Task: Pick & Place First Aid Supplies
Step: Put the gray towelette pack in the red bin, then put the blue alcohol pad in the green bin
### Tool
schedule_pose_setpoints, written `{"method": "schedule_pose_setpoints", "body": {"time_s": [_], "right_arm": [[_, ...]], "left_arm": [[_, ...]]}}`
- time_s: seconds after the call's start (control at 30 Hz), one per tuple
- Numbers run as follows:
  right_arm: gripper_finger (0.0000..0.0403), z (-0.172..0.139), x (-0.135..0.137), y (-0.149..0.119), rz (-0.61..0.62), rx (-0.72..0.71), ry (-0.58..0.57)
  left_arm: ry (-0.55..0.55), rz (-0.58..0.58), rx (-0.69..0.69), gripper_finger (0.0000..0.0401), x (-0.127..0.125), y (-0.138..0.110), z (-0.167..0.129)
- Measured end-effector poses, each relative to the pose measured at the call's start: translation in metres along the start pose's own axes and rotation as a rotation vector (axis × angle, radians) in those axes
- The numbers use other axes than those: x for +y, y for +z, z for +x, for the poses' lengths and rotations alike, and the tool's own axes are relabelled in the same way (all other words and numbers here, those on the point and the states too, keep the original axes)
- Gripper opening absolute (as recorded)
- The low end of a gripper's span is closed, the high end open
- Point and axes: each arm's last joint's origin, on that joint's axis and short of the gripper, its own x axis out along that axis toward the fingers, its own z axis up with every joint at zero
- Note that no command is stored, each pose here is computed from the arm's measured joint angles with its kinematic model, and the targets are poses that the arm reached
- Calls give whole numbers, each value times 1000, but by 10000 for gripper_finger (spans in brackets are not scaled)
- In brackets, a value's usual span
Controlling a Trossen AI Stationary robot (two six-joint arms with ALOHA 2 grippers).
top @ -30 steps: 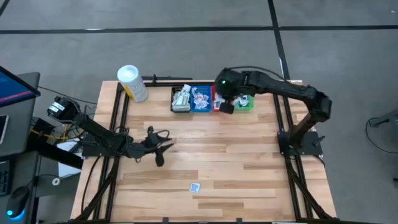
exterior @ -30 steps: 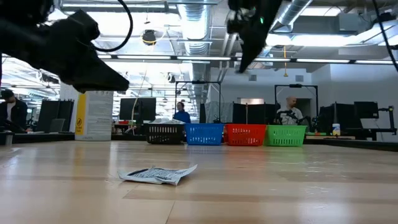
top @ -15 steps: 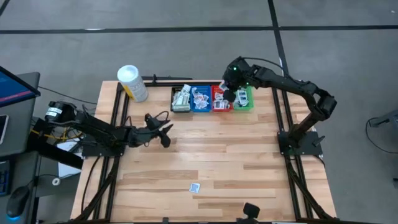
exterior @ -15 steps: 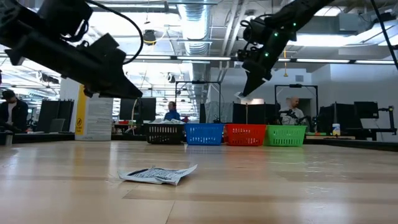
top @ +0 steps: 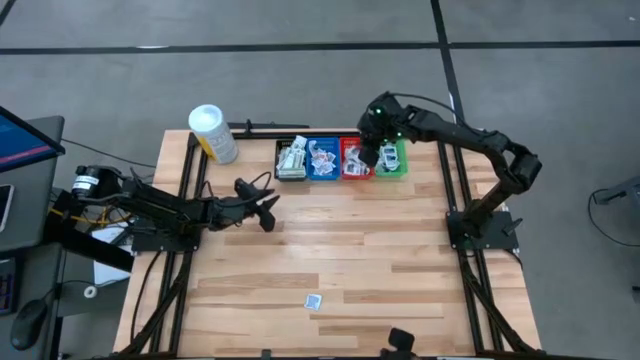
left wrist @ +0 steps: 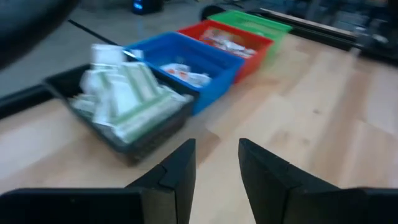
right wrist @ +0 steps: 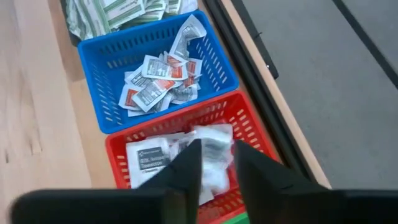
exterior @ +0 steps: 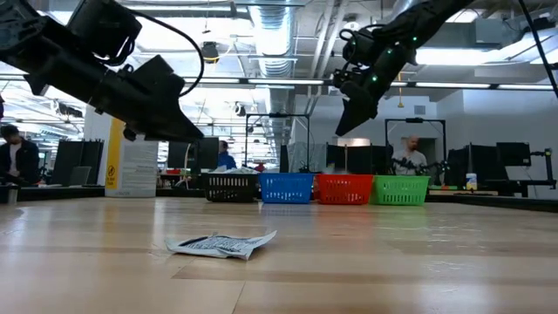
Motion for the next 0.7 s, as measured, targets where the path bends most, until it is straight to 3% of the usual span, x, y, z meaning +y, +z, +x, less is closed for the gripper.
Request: {"method": "schedule_pose_setpoints", "body": {"time_s": [0.13, 0.27, 0.5, 0.7], "right_arm": [[134, 1, 6, 1, 33, 9, 17], [162, 2, 32, 5, 7, 0, 165], [164, -3, 120, 17, -194, -39, 372], [147, -12, 199, 21, -377, -149, 377]], "left_arm": [[-102, 0, 34, 121, -3, -1, 0], [-228, 1, 77, 121, -7, -2, -1], [-347, 8, 121, 121, -11, -5, -3], [-422, 31, 137, 121, -21, -8, -11]]}}
